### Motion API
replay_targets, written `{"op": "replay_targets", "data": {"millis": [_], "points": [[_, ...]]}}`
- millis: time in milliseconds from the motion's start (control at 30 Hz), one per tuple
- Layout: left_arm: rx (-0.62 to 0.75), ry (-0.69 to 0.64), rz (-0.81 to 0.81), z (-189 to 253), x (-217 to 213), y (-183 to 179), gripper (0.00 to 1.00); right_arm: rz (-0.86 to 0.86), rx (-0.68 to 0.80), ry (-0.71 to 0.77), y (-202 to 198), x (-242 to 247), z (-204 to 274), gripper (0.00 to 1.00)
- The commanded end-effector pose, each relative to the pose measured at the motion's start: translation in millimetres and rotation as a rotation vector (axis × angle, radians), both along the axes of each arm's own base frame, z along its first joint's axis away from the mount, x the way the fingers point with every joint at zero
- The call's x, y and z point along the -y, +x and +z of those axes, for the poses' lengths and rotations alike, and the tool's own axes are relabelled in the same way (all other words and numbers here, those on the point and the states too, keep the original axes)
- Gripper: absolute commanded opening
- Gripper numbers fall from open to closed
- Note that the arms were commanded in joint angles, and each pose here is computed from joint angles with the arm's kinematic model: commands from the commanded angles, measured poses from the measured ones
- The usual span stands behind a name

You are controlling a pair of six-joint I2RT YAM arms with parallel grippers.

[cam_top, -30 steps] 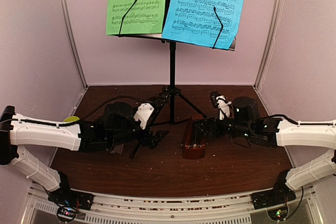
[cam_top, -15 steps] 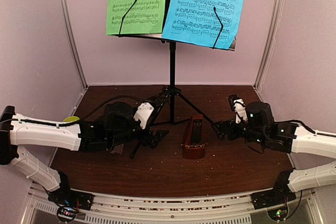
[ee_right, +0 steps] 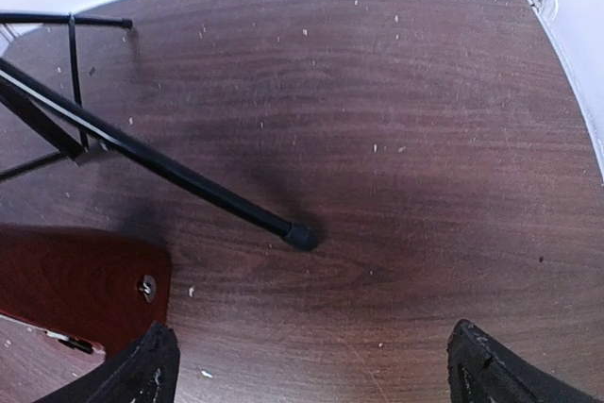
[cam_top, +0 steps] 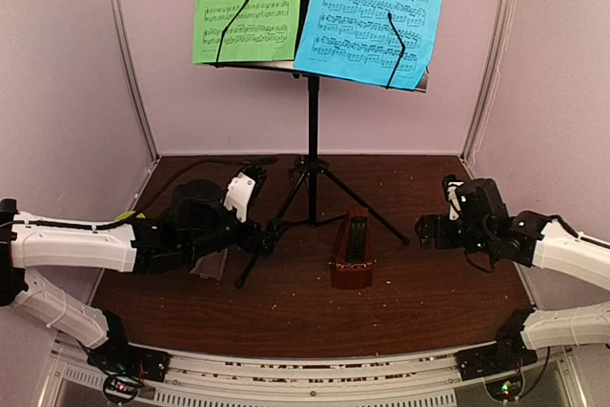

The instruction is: Set up the instrument practice props

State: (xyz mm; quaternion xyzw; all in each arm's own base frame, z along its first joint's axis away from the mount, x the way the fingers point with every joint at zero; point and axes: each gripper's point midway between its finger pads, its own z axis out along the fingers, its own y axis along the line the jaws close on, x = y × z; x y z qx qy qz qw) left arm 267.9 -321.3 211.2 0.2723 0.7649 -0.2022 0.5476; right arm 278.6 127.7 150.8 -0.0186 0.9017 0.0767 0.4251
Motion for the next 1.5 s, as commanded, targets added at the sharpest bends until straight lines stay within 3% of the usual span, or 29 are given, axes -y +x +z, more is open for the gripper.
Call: {"op": "replay_targets", "data": {"millis": [0, 333, 767, 1000, 1133, 1467], "points": [[0.013, -0.108, 0.075, 19.3, -17.4, 8.4, 0.98, -0.009, 0.053, 0.081, 9.0, 0.8, 39.1, 1.00], [-0.039, -0.142, 0.285, 31.3, -89.1, 46.6, 0.98, 0.034, 0.071, 0.113, 28.3, -6.6, 88.3, 1.00], [-0.207, -0.219, 0.476, 49.7, -178.3, 70.2, 0.98, 0.156, 0.225, 0.333, 25.7, -34.7, 148.5, 1.00], [-0.265, -0.151, 0.556, 59.3, -210.5, 63.0, 0.98, 0.220, 0.180, 0.400, 17.2, -48.8, 133.2, 1.00], [-0.318, -0.100, 0.563, 45.1, -214.0, 55.2, 0.98, 0.234, 0.166, 0.434, 11.8, -51.8, 118.7, 1.00], [-0.453, -0.149, 0.609, -7.2, -213.5, 45.3, 0.98, 0.188, 0.161, 0.429, 7.4, -42.0, 79.9, 1.00]]}}
